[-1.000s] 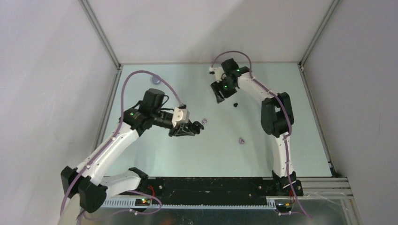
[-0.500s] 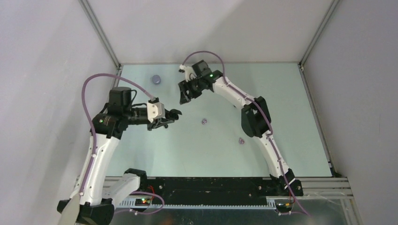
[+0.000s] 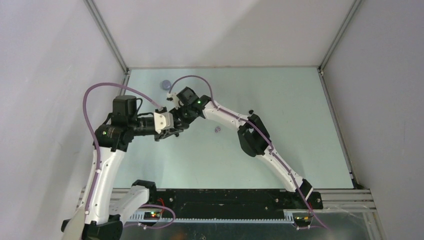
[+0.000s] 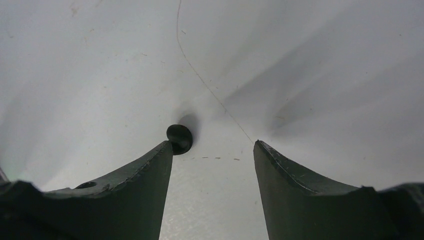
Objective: Insert the wireless bluetooth earbuds into the charging case
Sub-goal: Pick up the right earbud from the center of the board, then open the charging case to the charging case, then insert the right earbud into the right side groove of the charging case.
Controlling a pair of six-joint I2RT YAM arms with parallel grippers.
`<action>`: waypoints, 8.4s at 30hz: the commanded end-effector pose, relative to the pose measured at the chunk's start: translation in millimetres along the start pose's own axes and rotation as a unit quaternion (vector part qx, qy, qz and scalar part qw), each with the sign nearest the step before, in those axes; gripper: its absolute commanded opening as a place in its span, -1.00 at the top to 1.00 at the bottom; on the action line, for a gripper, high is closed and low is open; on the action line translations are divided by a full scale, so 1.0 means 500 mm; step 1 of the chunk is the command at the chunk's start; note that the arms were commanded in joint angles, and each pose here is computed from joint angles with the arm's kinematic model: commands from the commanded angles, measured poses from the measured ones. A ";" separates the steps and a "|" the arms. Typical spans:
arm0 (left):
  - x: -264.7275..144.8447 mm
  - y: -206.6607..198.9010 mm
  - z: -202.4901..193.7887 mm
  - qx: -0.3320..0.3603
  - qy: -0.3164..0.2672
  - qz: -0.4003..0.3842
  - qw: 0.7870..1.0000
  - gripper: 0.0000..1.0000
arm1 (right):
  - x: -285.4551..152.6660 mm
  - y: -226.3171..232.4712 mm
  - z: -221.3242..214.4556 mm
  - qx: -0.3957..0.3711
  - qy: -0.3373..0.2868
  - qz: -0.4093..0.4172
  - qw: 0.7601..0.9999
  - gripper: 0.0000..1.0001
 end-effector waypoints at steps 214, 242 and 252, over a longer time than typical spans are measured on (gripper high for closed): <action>0.231 0.039 0.008 -0.370 -0.177 -0.128 0.903 1.00 | -0.712 0.143 -0.043 -0.240 -0.283 -0.138 0.918 0.97; 0.225 0.040 0.016 -0.361 -0.183 -0.133 0.905 1.00 | -0.668 0.170 -0.054 -0.287 -0.256 -0.109 0.917 1.00; 0.208 0.051 0.027 -0.371 -0.200 -0.123 0.899 1.00 | -0.664 0.174 -0.071 -0.315 -0.250 -0.085 0.912 1.00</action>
Point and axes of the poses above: each gripper's point midway between its finger pads, its own x axis out along the fingers, its own y axis along the line the jaws close on, z = x × y, the point moved 9 cm from there along -x, back along the fingers, and after that the axes turned 4 degrees about -x, right-handed, at the moved point
